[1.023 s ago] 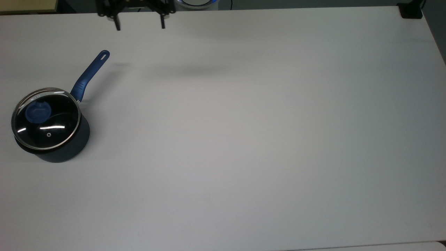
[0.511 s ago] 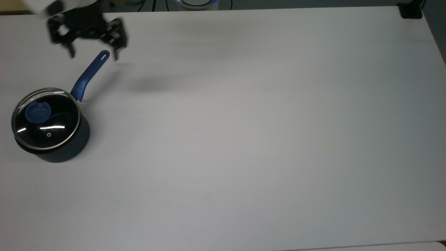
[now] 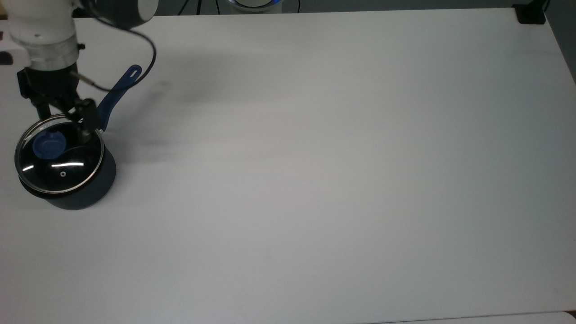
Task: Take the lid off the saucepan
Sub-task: 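Lower the gripper onto the blue knob and grasp it, then lift the glass lid off the saucepan and carry it aside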
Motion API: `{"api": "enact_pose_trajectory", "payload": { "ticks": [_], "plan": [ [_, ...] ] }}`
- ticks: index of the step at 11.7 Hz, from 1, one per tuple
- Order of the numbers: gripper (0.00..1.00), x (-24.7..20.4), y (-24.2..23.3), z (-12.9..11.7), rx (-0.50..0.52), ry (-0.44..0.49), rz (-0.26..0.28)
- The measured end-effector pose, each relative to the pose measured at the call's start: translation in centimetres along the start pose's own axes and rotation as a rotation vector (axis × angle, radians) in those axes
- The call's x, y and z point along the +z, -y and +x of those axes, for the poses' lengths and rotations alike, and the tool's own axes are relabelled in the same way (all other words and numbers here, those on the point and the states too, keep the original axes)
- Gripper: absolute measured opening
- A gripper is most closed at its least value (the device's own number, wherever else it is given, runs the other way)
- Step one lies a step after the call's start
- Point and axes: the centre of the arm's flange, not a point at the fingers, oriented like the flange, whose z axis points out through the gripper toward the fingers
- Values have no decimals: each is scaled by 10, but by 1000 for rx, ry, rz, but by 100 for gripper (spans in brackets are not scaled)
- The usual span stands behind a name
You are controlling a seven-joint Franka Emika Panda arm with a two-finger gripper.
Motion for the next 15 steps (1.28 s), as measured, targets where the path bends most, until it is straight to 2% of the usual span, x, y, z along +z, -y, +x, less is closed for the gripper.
{"api": "enact_pose_trajectory", "payload": {
  "ticks": [2,4,11,12,13,14,15],
  "plan": [
    [100,18,-10,3,104,-34,-2],
    [100,24,-13,5,138,-58,1],
    [94,41,-19,2,89,-49,-61],
    [91,43,-19,1,88,-46,-62],
    [82,43,-18,1,87,-46,-62],
    [67,43,-19,2,92,-48,-62],
    [65,43,-22,2,97,-48,-63]
  ]
}}
